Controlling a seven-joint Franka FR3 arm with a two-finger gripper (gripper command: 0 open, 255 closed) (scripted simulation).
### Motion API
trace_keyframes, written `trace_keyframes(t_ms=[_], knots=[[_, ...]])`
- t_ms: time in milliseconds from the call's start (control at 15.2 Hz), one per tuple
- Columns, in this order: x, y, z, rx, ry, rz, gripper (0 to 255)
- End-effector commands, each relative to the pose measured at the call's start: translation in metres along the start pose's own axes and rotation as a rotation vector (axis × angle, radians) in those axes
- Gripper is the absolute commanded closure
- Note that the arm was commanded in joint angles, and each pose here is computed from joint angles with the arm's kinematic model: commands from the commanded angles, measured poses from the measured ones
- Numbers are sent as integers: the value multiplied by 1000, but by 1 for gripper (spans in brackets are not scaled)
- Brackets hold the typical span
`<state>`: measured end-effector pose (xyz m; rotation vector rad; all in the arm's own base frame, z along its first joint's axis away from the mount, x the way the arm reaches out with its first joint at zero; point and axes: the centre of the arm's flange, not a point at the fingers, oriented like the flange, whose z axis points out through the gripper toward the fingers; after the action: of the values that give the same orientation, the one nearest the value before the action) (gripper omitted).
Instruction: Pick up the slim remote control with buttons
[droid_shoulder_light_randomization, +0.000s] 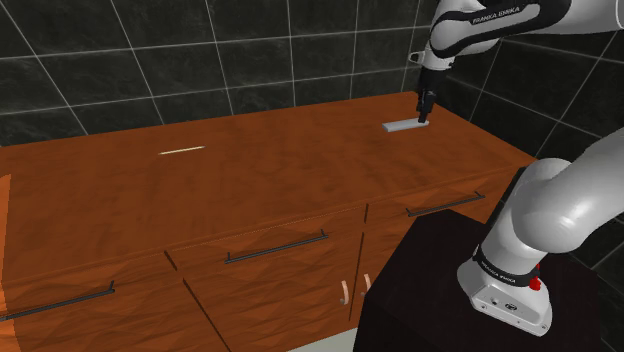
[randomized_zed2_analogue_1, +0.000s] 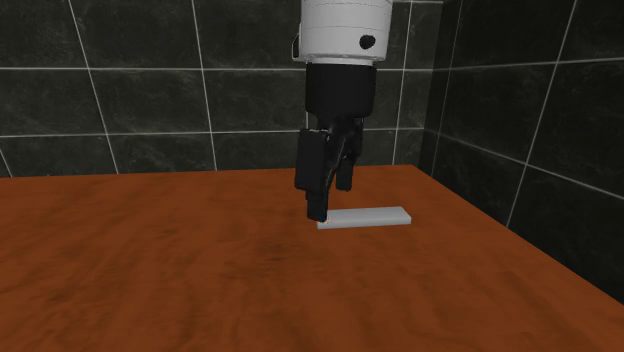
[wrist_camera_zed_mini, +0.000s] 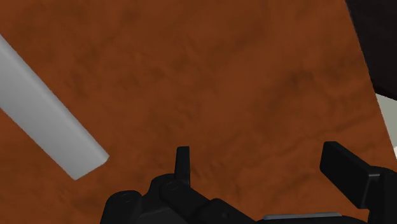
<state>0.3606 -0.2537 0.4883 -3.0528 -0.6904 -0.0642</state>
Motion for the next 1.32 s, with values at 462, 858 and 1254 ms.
trace_keyframes(t_ms=[462,858,1254], knots=[[-1,111,49,11,-23,-168,0],[8,184,82,19,-37,-278,0],[19,234,111,26,-47,-355,0]])
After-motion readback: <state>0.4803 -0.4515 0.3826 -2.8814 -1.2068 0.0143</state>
